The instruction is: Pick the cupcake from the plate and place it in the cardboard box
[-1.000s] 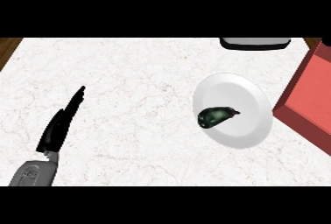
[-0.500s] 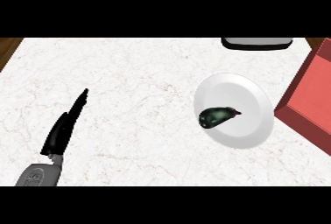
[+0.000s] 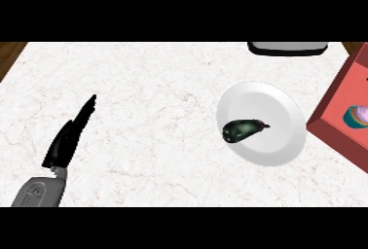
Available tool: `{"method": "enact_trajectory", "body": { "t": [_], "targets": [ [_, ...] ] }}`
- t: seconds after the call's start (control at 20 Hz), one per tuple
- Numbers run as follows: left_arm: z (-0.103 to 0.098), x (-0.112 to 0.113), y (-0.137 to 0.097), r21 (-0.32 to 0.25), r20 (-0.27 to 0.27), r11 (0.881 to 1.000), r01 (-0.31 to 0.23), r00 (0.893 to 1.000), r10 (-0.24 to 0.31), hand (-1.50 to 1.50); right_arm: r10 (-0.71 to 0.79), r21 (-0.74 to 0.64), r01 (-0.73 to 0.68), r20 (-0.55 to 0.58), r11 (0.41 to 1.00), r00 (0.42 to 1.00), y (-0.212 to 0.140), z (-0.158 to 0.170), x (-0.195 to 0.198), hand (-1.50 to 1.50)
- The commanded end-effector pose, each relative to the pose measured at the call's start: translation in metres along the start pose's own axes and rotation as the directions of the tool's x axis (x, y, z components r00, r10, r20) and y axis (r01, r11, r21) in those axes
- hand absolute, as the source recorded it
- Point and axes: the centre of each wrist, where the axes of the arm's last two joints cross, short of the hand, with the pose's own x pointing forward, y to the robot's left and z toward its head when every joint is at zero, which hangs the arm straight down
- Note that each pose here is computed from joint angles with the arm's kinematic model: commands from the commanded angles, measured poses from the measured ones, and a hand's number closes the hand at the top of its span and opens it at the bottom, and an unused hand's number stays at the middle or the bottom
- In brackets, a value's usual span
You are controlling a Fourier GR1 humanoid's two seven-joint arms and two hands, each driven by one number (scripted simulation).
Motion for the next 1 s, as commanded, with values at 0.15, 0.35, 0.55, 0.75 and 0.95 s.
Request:
{"method": "enact_trajectory", "body": {
  "t": [0.15, 0.35, 0.55, 0.75, 0.95],
  "targets": [
    [-0.005, 0.012, -0.012, -0.001, 0.001, 1.000, -0.008, 1.000, 0.008, 0.00, -0.358, -0.111, 0.358, 0.026, 0.927, 0.934, 0.005, -0.012, -0.025, -1.50],
    [-0.008, 0.004, 0.000, 0.009, -0.009, 1.000, 0.005, 1.000, -0.005, 0.00, -0.495, -0.196, 0.487, 0.010, 0.851, 0.869, 0.008, -0.011, -0.047, -1.50],
    [-0.001, 0.004, 0.001, -0.003, -0.016, 1.000, -0.007, 1.000, 0.007, 0.00, -0.570, -0.302, 0.562, 0.071, 0.770, 0.819, -0.010, -0.020, -0.074, -1.50],
    [-0.004, 0.003, -0.004, 0.002, -0.015, 1.000, -0.009, 1.000, 0.009, 0.00, -0.591, -0.356, 0.598, 0.140, 0.719, 0.794, -0.021, -0.023, -0.115, -1.50],
    [0.001, 0.000, -0.002, -0.002, -0.022, 1.000, -0.004, 1.000, 0.004, 0.00, -0.593, -0.397, 0.605, 0.167, 0.691, 0.788, -0.026, -0.019, -0.176, -1.50]
  ]
}}
